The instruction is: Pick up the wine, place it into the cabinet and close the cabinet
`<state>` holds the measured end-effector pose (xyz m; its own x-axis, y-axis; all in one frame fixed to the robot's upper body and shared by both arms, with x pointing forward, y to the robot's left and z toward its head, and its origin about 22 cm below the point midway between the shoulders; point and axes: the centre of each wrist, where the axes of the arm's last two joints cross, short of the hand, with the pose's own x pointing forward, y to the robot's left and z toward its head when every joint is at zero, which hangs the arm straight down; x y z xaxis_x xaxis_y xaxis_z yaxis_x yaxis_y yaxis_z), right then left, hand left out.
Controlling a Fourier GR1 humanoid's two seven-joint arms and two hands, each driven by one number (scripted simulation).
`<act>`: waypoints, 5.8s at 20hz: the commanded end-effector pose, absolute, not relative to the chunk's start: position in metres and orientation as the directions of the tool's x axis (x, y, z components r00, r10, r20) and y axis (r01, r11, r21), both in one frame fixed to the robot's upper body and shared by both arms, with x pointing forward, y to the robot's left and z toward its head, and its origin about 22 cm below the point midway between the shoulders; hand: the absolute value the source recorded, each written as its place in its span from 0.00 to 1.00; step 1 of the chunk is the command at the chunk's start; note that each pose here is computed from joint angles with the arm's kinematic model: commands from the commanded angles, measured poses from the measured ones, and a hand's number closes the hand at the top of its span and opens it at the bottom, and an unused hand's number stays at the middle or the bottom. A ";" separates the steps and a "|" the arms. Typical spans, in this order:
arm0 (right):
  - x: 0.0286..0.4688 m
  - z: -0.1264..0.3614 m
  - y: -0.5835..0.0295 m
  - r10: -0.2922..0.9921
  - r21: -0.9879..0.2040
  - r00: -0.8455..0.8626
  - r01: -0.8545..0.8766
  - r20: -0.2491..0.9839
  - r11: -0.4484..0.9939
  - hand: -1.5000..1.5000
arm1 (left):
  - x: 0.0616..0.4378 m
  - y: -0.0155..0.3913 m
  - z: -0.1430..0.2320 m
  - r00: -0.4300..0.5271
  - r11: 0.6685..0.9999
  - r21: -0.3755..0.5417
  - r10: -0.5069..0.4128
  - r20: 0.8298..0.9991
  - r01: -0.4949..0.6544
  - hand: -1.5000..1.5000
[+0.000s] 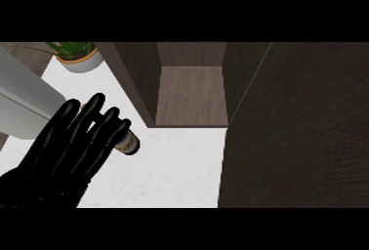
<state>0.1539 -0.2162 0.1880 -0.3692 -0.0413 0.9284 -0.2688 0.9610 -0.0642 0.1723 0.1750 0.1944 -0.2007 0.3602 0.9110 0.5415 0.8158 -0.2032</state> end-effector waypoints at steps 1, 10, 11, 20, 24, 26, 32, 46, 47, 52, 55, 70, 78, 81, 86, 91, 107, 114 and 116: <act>0.122 0.208 -0.220 -0.082 -0.034 -0.384 -0.286 0.920 0.958 0.00 | 0.153 0.183 0.208 -0.253 0.845 -0.195 0.357 0.899 0.499 0.00; 0.138 0.206 -0.211 -0.073 -0.052 -0.395 -0.296 0.916 0.954 0.00 | 0.175 0.211 0.175 -0.244 0.899 -0.205 0.315 0.917 0.388 0.00; 0.136 0.205 -0.208 -0.086 -0.038 -0.388 -0.301 0.918 0.953 0.00 | 0.183 0.218 0.173 -0.270 0.902 -0.188 0.307 0.913 0.389 0.00; 0.145 0.210 -0.207 -0.079 -0.044 -0.400 -0.291 0.913 0.956 0.00 | 0.217 0.245 0.142 -0.270 0.949 -0.191 0.258 0.927 0.250 0.00; 0.128 0.218 -0.210 -0.061 -0.065 -0.399 -0.294 0.915 0.953 0.00 | 0.239 0.291 0.141 -0.263 0.955 -0.191 0.249 0.932 0.227 0.00; 0.156 0.201 -0.210 -0.083 -0.042 -0.391 -0.302 0.917 0.952 0.00 | 0.237 0.287 0.112 -0.229 0.960 -0.169 0.220 0.948 0.224 0.00; 0.143 0.213 -0.196 -0.082 -0.052 -0.407 -0.308 0.910 0.950 0.00 | 0.270 0.274 0.082 -0.181 0.969 -0.131 0.170 0.969 0.209 0.00; 0.145 0.212 -0.196 -0.078 -0.046 -0.380 -0.308 0.922 0.950 0.00 | 0.289 0.311 -0.012 -0.090 0.973 -0.138 0.156 0.984 0.185 0.00; 0.142 0.220 -0.209 -0.088 -0.036 -0.394 -0.297 0.915 0.954 0.00 | 0.285 0.298 -0.019 -0.062 0.971 -0.133 0.148 0.987 0.200 0.00; 0.141 0.201 -0.203 -0.102 -0.024 -0.406 -0.293 0.908 0.956 0.00 | 0.291 0.310 -0.053 -0.045 0.970 -0.147 0.159 0.986 0.196 0.00; 0.131 0.219 -0.209 -0.087 -0.051 -0.407 -0.317 0.909 0.947 0.00 | 0.289 0.302 -0.069 -0.024 0.964 -0.152 0.161 0.987 0.220 0.00; 0.136 0.216 -0.203 -0.081 -0.058 -0.410 -0.317 0.908 0.947 0.00 | 0.285 0.307 -0.121 0.034 0.932 -0.288 0.287 0.957 0.218 0.00; 0.142 0.218 -0.207 -0.086 -0.047 -0.414 -0.302 0.906 0.952 0.00 | 0.285 0.302 -0.129 0.043 0.908 -0.331 0.331 0.943 0.258 0.00; 0.147 0.212 -0.201 -0.076 -0.050 -0.393 -0.301 0.917 0.952 0.00 | 0.275 0.294 -0.138 0.027 0.895 -0.333 0.341 0.940 0.297 0.00; 0.144 0.211 -0.206 -0.080 -0.048 -0.390 -0.309 0.917 0.950 0.00 | 0.279 0.279 -0.140 0.014 0.895 -0.333 0.344 0.939 0.296 0.00; 0.140 0.212 -0.201 -0.068 -0.063 -0.384 -0.318 0.921 0.946 0.00 | 0.284 0.265 -0.140 -0.051 0.911 -0.315 0.340 0.939 0.266 0.00; 0.151 0.207 -0.206 -0.085 -0.045 -0.387 -0.314 0.918 0.948 0.00 | 0.310 0.233 -0.126 0.030 0.846 -0.420 0.435 0.900 0.328 1.00; 0.150 0.197 -0.216 -0.055 -0.058 -0.365 -0.292 0.929 0.955 0.00 | 0.252 0.289 -0.156 -0.117 0.897 -0.432 0.421 0.900 -0.094 1.00; 0.148 0.207 -0.216 -0.054 -0.066 -0.384 -0.292 0.922 0.954 0.00 | 0.240 0.290 -0.162 -0.150 0.884 -0.456 0.439 0.886 -0.103 1.00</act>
<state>0.1581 -0.2082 0.2003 -0.3700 -0.0192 0.9288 -0.2684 0.9594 -0.0870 0.2743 0.2706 -0.1450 -0.0764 0.4177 0.9054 -0.0094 0.9077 -0.4196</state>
